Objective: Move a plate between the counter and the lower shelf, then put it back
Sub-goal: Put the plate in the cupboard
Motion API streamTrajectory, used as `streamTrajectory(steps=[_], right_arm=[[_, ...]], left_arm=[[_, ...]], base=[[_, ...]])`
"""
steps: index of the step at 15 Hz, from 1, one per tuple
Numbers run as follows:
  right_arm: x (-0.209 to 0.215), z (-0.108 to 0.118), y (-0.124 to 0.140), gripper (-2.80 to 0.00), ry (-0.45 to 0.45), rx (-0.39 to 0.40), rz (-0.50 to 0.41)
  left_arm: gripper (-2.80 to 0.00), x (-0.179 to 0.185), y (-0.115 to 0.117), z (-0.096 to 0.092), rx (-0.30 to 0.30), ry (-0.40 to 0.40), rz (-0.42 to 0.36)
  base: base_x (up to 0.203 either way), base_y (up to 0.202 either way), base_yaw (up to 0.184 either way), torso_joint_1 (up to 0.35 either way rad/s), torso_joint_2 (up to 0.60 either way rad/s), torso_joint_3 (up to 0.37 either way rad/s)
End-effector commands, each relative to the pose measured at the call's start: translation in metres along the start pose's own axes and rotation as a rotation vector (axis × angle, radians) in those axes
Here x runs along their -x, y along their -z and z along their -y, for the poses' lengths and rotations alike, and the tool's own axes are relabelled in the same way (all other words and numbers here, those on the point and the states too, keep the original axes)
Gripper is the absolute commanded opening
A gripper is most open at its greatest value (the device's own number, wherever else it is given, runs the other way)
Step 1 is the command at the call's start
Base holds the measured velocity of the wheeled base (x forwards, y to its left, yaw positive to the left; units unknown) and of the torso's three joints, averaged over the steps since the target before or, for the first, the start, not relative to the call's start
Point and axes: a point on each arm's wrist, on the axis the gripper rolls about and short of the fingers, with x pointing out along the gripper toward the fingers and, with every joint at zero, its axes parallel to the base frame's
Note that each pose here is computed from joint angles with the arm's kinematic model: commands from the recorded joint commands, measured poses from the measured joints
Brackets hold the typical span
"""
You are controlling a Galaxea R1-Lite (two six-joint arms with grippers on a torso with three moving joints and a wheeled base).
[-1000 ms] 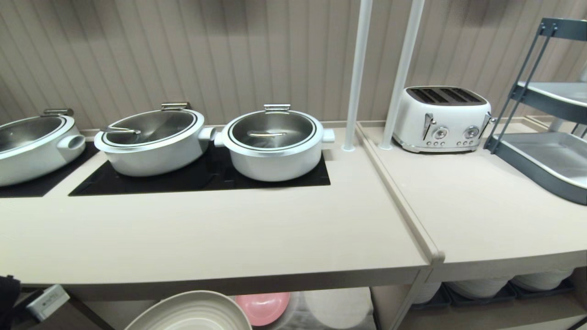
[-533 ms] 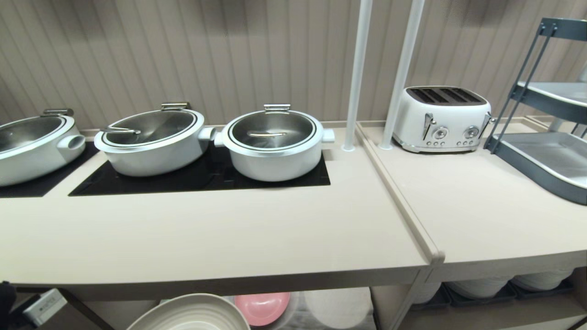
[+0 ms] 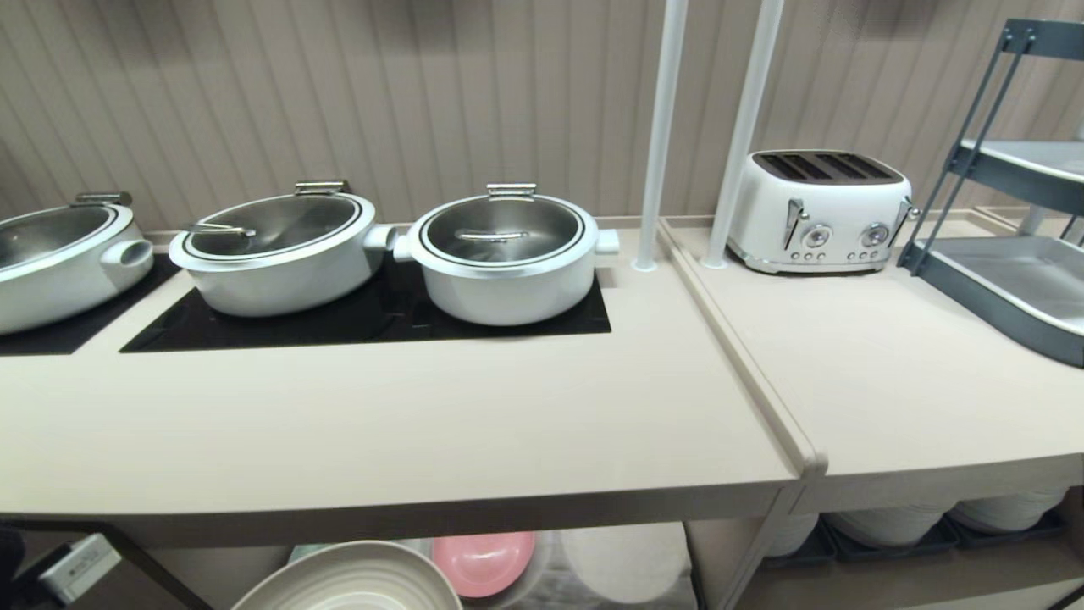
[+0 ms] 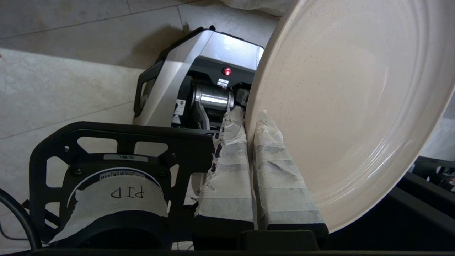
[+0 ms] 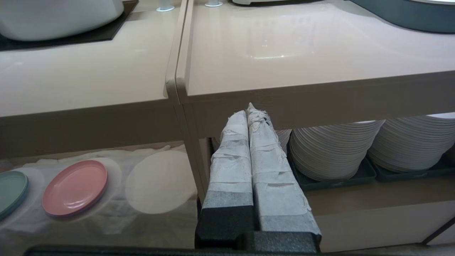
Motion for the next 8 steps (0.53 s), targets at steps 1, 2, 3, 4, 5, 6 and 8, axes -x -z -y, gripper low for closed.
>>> streamTrajectory(steps=[1, 2, 3, 4, 5, 6, 8], right_arm=[[-0.0001, 0.0000, 0.0000, -2.80, 0.000, -0.001, -0.001], [-0.0001, 0.0000, 0.0000, -2.80, 0.000, -0.001, -0.001], [-0.0001, 0.0000, 0.0000, -2.80, 0.000, -0.001, -0.001], [-0.0001, 0.0000, 0.0000, -2.80, 0.000, -0.001, -0.001], [-0.0001, 0.0000, 0.0000, -2.80, 0.000, -0.001, -0.001], [-0.0001, 0.0000, 0.0000, -2.80, 0.000, -0.001, -0.001], [-0.0001, 0.0000, 0.0000, -2.80, 0.000, -0.001, -0.001]], left_arm=[[-2.80, 0.0000, 0.0004, -0.0001, 0.004, 0.000, -0.003], [-2.80, 0.0000, 0.0004, -0.0001, 0.003, 0.000, -0.003], [-2.80, 0.0002, 0.0005, -0.0001, 0.004, 0.001, -0.002], [-2.80, 0.0002, 0.0005, -0.0001, 0.004, 0.001, -0.001], [-2.80, 0.0008, 0.0009, -0.0002, 0.003, 0.003, 0.003], [-2.80, 0.0008, 0.0009, -0.0002, 0.003, 0.004, 0.002], [-2.80, 0.0010, 0.0011, -0.0002, 0.002, 0.005, 0.003]], base=[[0.000, 0.000, 0.000, -0.144, 0.29, 0.160], [0.000, 0.000, 0.000, -0.149, 0.34, 0.178], [0.000, 0.000, 0.000, -0.148, 0.32, 0.168], [0.000, 0.000, 0.000, -0.146, 0.31, 0.163], [0.000, 0.000, 0.000, -0.147, 0.32, 0.173], [0.000, 0.000, 0.000, -0.147, 0.32, 0.173], [0.000, 0.000, 0.000, -0.156, 0.34, 0.174]])
